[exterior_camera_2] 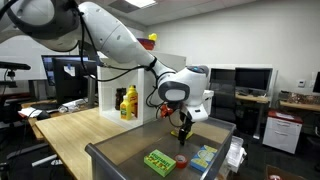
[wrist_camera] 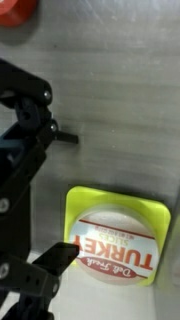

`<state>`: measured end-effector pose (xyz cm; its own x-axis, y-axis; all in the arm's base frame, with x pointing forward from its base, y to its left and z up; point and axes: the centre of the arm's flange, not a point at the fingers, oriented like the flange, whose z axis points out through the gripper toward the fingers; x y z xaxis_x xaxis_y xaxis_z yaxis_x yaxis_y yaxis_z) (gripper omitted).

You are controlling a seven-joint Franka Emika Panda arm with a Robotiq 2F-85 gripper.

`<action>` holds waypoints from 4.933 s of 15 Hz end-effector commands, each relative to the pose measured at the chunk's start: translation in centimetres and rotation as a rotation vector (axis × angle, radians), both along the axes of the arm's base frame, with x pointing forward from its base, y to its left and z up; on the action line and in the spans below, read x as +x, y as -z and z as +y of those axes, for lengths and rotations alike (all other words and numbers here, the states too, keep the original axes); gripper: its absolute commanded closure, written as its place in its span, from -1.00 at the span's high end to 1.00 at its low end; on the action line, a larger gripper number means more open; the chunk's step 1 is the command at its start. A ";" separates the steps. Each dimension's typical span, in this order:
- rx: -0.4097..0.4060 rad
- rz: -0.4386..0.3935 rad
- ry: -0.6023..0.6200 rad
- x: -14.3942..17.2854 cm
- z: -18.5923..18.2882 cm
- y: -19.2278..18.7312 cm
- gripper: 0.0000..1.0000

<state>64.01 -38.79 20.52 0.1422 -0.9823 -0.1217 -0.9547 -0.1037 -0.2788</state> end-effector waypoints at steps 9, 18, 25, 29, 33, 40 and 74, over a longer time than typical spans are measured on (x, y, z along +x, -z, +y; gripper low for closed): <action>-0.048 -0.103 -0.007 -1.8 2.1 -0.5 1.00; -0.031 -0.109 0.023 -1.9 3.2 -0.3 1.00; -0.030 -0.122 0.015 -1.5 3.7 -0.4 1.00; -0.029 -0.128 0.009 -0.9 3.7 -0.4 1.00; -0.031 -0.134 0.010 -0.5 3.7 -0.3 1.00; -0.050 -0.173 -0.029 0.3 4.5 -0.5 1.00; -0.114 -0.135 0.018 -2.2 -2.2 -6.6 0.68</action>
